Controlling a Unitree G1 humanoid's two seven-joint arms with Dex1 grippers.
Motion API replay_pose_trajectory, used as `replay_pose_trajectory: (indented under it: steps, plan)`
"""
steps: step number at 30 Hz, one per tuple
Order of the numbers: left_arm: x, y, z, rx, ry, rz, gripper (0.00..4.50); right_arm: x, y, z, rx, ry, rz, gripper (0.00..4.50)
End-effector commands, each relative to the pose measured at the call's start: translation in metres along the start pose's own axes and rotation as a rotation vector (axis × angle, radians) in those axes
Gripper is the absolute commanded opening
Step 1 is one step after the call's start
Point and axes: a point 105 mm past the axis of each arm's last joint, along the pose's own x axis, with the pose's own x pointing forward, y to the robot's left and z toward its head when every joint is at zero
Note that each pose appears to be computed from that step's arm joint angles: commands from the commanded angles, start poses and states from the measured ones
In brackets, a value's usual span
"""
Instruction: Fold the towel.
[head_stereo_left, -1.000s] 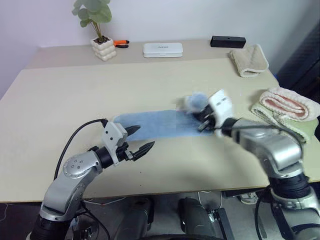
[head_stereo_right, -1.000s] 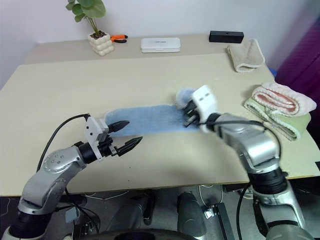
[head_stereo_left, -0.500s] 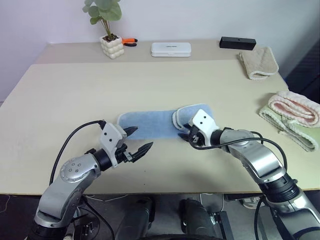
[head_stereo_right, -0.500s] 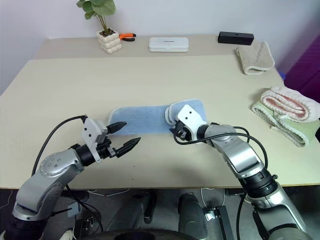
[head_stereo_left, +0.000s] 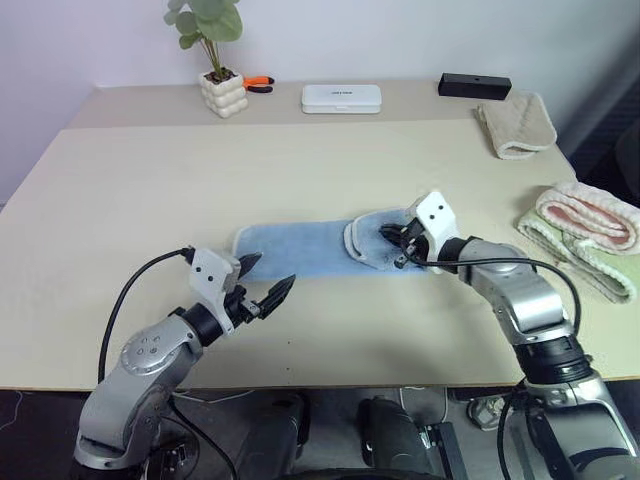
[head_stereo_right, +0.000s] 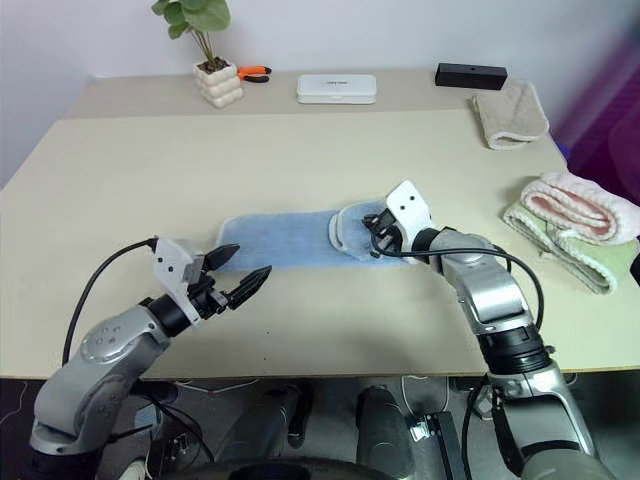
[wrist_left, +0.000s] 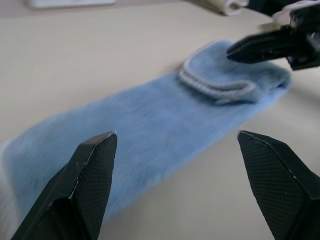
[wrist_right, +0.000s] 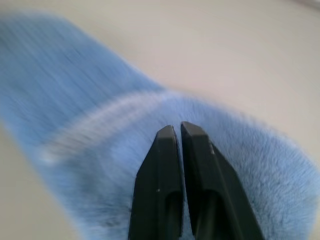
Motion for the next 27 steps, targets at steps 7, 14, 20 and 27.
replay_pose_trajectory:
  steps: [7, 14, 20, 27]
  plan:
    - [-0.030, 0.003, -0.023, -0.117, 0.017, 0.164, 3.95, 0.008, 0.018, -0.005, -0.092, -0.027, 0.083, 0.05]
    - [-0.043, 0.010, -0.051, -0.510, 0.010, 0.361, 4.50, -0.006, 0.014, 0.066, -0.328, -0.267, 0.117, 2.41]
    - [-0.032, 0.028, -0.053, -0.809, -0.070, 0.462, 4.50, -0.007, 0.040, 0.068, -0.408, -0.287, 0.231, 3.92]
    - [0.000, 0.038, -0.055, -1.077, -0.092, 0.453, 4.50, -0.004, 0.065, 0.068, -0.418, -0.318, 0.279, 3.92]
